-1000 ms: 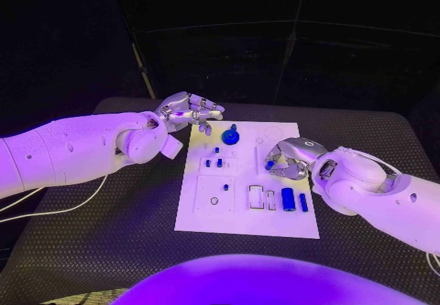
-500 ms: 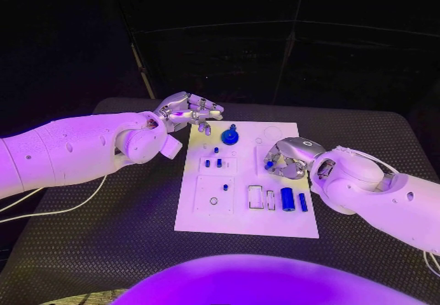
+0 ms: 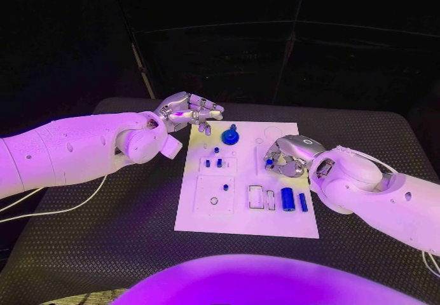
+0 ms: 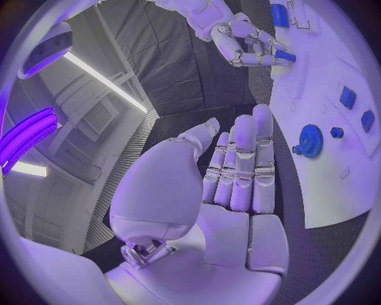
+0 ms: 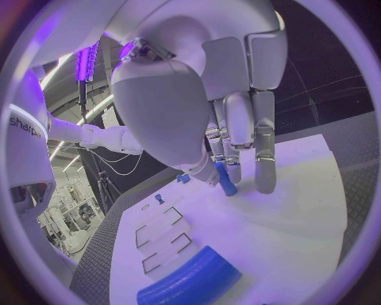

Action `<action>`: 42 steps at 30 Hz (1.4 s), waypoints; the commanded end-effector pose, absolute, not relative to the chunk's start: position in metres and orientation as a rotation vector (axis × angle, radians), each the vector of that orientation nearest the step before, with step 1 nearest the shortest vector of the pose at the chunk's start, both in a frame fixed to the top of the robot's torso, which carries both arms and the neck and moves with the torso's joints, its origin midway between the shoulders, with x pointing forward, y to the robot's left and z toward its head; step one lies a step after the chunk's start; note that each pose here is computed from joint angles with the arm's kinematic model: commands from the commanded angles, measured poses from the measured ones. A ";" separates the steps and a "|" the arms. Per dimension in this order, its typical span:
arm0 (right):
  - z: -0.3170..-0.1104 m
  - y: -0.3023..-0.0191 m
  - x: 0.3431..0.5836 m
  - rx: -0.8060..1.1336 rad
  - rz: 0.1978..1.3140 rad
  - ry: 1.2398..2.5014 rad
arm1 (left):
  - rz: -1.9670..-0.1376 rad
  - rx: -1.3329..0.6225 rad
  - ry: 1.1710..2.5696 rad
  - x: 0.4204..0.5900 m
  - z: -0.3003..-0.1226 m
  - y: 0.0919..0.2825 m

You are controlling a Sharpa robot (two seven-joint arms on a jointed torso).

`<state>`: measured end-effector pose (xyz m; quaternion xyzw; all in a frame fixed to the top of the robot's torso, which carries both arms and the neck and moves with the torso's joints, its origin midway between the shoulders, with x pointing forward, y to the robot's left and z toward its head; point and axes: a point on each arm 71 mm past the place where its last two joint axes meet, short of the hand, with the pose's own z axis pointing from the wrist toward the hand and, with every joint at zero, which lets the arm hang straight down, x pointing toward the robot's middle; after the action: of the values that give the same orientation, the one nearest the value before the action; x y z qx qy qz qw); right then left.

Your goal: Assemble the parts on the task board

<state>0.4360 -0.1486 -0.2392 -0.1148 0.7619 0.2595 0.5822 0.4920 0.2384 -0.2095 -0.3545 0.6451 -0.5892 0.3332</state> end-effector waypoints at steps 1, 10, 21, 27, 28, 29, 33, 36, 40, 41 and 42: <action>-0.235 -0.148 0.437 -0.250 0.598 1.737 | -1.554 -0.926 1.687 0.492 -0.208 0.237; -0.222 -0.149 0.429 -0.225 0.643 1.702 | -1.551 -0.928 1.689 0.492 -0.209 0.239; -0.188 -0.129 0.408 -0.203 0.781 1.615 | -1.552 -0.927 1.684 0.492 -0.209 0.240; -0.183 -0.109 0.398 -0.257 0.864 1.624 | -1.555 -0.924 1.681 0.493 -0.209 0.239; -0.184 -0.105 0.398 -0.268 0.877 1.626 | -1.555 -0.923 1.681 0.493 -0.209 0.238; -0.184 -0.104 0.398 -0.270 0.880 1.626 | -1.555 -0.923 1.681 0.493 -0.209 0.238; -0.191 -0.088 0.391 -0.331 0.933 1.632 | -1.554 -0.922 1.677 0.495 -0.209 0.237; -0.199 -0.073 0.383 -0.382 0.976 1.638 | -1.552 -0.921 1.675 0.495 -0.209 0.237; -0.210 -0.055 0.374 -0.441 1.018 1.653 | -1.555 -0.919 1.675 0.496 -0.209 0.235; -0.214 -0.051 0.372 -0.454 1.027 1.659 | -1.557 -0.918 1.676 0.496 -0.209 0.235; -0.216 -0.048 0.370 -0.466 1.035 1.664 | -1.559 -0.917 1.677 0.496 -0.209 0.234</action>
<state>0.3731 -0.0519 -0.2163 -0.1669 0.7072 0.4213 0.5427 0.4960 0.2358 -0.2112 -0.3536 0.6460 -0.5885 0.3337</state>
